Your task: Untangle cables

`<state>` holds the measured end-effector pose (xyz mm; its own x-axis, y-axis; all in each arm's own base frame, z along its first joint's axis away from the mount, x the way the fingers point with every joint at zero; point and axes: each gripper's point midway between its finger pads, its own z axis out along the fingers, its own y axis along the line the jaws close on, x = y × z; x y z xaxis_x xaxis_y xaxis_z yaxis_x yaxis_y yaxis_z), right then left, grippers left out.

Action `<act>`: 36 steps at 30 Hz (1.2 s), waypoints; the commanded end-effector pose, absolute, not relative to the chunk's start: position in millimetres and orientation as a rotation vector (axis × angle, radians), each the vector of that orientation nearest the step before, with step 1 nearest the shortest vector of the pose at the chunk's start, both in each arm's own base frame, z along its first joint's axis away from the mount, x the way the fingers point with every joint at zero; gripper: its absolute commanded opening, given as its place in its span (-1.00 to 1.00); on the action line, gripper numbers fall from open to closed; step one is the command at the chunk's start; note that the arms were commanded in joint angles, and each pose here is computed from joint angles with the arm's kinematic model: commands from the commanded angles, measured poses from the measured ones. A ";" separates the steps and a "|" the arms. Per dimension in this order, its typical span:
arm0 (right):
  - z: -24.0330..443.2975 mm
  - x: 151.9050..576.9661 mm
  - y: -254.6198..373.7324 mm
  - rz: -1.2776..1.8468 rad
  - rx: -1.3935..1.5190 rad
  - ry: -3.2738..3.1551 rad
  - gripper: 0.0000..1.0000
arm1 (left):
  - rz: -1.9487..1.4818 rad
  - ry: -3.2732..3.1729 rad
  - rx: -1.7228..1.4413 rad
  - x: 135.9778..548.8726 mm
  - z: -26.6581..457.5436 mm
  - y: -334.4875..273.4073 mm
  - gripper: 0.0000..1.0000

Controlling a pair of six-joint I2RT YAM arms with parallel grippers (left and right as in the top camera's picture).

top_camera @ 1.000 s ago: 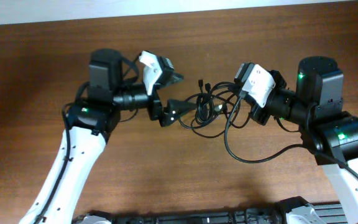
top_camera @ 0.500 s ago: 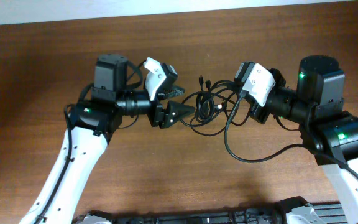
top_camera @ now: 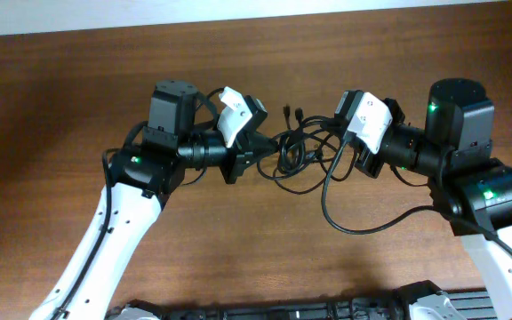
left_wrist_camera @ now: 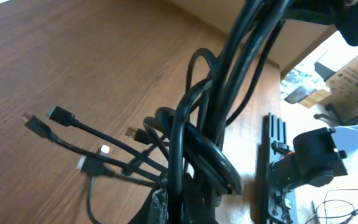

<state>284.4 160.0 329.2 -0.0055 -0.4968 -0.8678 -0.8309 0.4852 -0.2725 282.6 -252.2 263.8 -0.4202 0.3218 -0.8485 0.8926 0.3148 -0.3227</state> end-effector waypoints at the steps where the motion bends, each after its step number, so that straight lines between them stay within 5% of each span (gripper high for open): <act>1: 342.2 281.7 155.9 0.353 -1.136 1.643 -0.92 | -1.049 1.946 0.994 295.7 264.6 -239.2 -1.00; 7: 327.6 282.6 145.8 0.308 -1.117 1.736 -0.92 | -1.082 2.072 0.542 343.7 276.9 -184.8 -1.00; 10: 325.1 282.0 144.5 0.306 -1.117 1.751 -0.92 | -1.091 2.183 -0.006 377.2 273.0 -124.4 -1.00; 17: 324.9 282.7 143.8 0.299 -1.114 1.753 -0.92 | -1.294 2.285 -1.078 361.8 236.1 -62.0 -1.00; 18: 324.9 282.8 143.8 0.299 -1.115 1.753 -0.92 | -1.298 2.309 -1.149 354.6 230.0 -62.4 -0.90; 19: 325.1 282.9 143.8 0.298 -1.114 1.752 -0.92 | -1.294 2.337 -1.186 347.9 224.9 -63.6 -0.59; 22: 326.5 283.8 144.0 0.295 -1.113 1.745 -0.92 | -1.287 2.385 -1.260 335.3 216.4 -65.7 0.04; 25: 327.1 284.2 144.1 0.294 -1.112 1.742 -0.92 | -1.302 2.421 -1.286 326.2 213.3 -69.3 0.96; 29: 327.3 284.1 144.1 0.294 -1.112 1.741 -0.92 | -1.358 2.449 -1.132 323.7 219.7 -76.9 0.98; 36: 331.5 285.2 146.1 0.328 -1.073 1.746 -0.92 | -1.474 2.298 -0.134 323.1 263.9 -107.7 0.98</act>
<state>286.5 145.7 311.0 -0.1018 -0.5526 -0.8272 -0.8011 0.5385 -0.2611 333.6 -84.3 235.2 -0.8380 -0.5451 0.0268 -0.2981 0.4160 -0.8591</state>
